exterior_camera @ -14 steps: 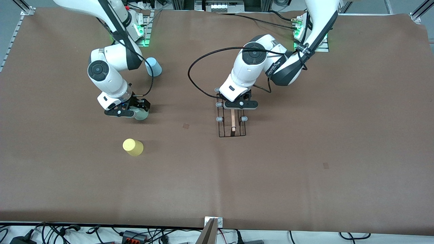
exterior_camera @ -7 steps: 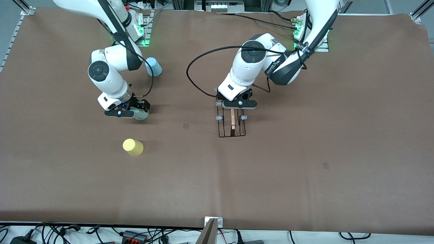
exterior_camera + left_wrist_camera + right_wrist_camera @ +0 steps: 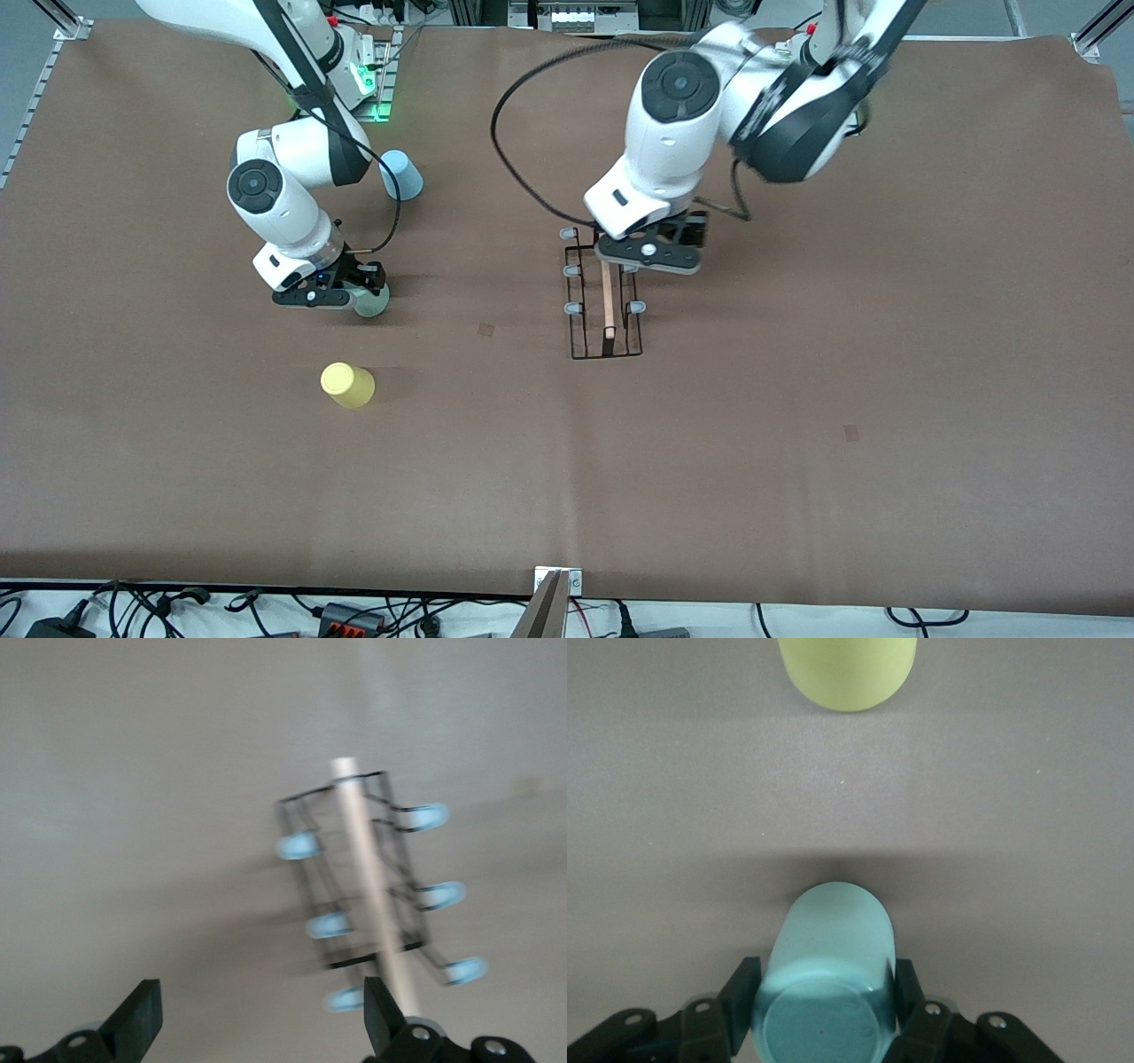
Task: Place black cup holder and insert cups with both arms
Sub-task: 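Open the left gripper and lift it off the rack, then carry the teal cup with the right gripper onto a rack peg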
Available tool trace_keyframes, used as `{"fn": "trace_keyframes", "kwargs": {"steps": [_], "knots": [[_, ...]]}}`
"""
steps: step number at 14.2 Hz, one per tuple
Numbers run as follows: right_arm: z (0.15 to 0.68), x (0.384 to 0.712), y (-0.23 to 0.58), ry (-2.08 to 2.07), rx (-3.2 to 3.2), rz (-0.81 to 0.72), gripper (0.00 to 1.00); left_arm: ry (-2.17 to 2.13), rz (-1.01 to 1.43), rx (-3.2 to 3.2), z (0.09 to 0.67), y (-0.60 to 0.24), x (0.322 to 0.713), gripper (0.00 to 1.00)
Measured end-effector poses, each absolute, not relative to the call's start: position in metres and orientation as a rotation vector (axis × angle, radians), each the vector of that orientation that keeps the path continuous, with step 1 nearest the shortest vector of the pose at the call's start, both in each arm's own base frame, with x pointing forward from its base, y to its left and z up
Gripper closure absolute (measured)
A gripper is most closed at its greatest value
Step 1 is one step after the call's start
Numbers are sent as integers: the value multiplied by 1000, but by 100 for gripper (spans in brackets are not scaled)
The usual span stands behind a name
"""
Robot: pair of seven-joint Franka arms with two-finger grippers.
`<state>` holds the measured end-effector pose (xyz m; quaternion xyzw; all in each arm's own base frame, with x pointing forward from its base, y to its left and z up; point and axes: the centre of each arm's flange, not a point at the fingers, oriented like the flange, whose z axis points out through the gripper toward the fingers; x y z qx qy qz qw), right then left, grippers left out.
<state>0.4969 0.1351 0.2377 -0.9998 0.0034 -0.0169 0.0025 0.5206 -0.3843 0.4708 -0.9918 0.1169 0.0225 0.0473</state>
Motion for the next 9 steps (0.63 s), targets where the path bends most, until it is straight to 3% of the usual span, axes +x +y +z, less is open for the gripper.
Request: {"fn": "trace_keyframes", "kwargs": {"steps": [5, 9], "knots": [[333, 490, 145, 82, -3141, -28, 34, 593, 236, -2826, 498, -317, 544, 0], [399, 461, 243, 371, -3124, -36, 34, 473, 379, -2841, 524, -248, 555, 0]]}}
